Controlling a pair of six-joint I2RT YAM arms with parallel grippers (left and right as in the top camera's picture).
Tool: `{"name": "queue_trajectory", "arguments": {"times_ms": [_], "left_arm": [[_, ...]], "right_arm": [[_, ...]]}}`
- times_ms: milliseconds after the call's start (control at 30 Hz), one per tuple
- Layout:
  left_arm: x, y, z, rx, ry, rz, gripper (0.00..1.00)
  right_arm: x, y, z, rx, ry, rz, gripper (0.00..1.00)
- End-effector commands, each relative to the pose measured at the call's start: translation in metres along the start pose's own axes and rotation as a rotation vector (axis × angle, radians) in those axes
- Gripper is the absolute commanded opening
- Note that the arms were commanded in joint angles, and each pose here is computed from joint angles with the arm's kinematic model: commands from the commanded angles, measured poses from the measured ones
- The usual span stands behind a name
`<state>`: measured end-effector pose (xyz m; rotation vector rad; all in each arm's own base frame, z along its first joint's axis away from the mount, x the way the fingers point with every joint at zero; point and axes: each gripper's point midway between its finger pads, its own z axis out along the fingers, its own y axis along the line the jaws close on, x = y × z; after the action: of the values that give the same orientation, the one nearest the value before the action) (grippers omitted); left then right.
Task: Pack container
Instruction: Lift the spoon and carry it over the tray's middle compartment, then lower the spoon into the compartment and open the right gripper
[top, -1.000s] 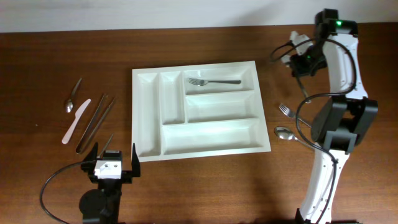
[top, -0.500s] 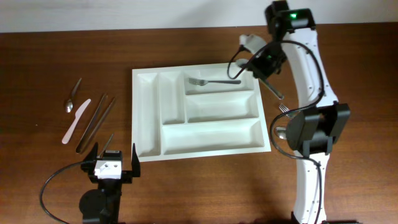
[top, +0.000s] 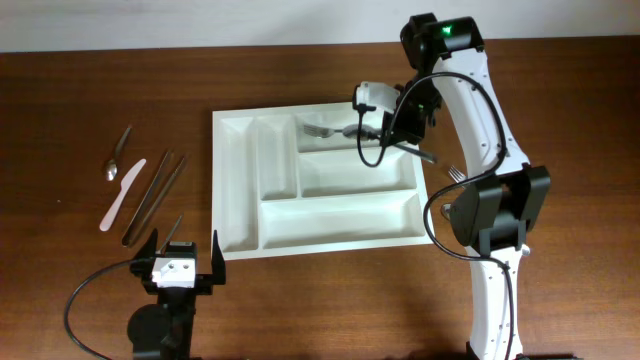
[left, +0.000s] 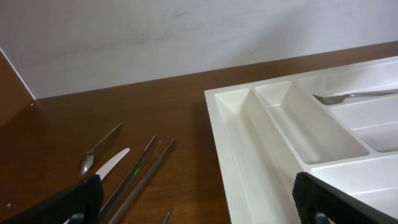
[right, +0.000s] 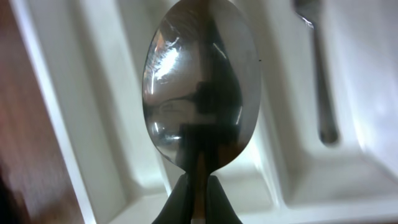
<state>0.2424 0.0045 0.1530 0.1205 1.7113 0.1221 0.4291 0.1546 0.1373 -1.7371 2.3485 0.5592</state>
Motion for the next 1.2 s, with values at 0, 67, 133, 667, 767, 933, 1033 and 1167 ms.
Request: {"name": "queue_trajectory", "arguments": {"times_ms": [0,67,133,667,767,933,1033,1167], "left_arm": [[0.001,-0.002,0.0,0.007,-0.004,-0.012,0.99],[0.001,-0.002,0.0,0.007,-0.004,-0.012,0.99],[0.001,-0.002,0.0,0.007,-0.004,-0.012,0.99],[0.001,-0.002,0.0,0.007,-0.004,-0.012,0.99],[0.001,-0.002,0.0,0.007,-0.004,-0.012,0.99],[0.001,-0.002,0.0,0.007,-0.004,-0.012,0.99],[0.001,-0.002,0.0,0.007,-0.004,-0.012,0.99],[0.001,-0.002,0.0,0.007,-0.004,-0.012,0.99]], "right_arm": [[-0.017,0.019,-0.001,-0.076,-0.118,-0.158,0.04],[-0.018,0.024,0.008,-0.115,-0.144,-0.195,0.04],[-0.018,0.03,0.018,-0.151,-0.166,-0.237,0.04],[-0.05,0.044,0.067,-0.151,-0.161,-0.386,0.04],[-0.048,0.036,0.069,-0.111,-0.127,-0.403,0.04],[-0.037,0.022,0.067,-0.07,-0.088,-0.396,0.04],[-0.033,0.017,0.065,-0.063,-0.093,-0.382,0.04],[-0.03,0.014,0.066,-0.063,-0.101,-0.372,0.04]]}}
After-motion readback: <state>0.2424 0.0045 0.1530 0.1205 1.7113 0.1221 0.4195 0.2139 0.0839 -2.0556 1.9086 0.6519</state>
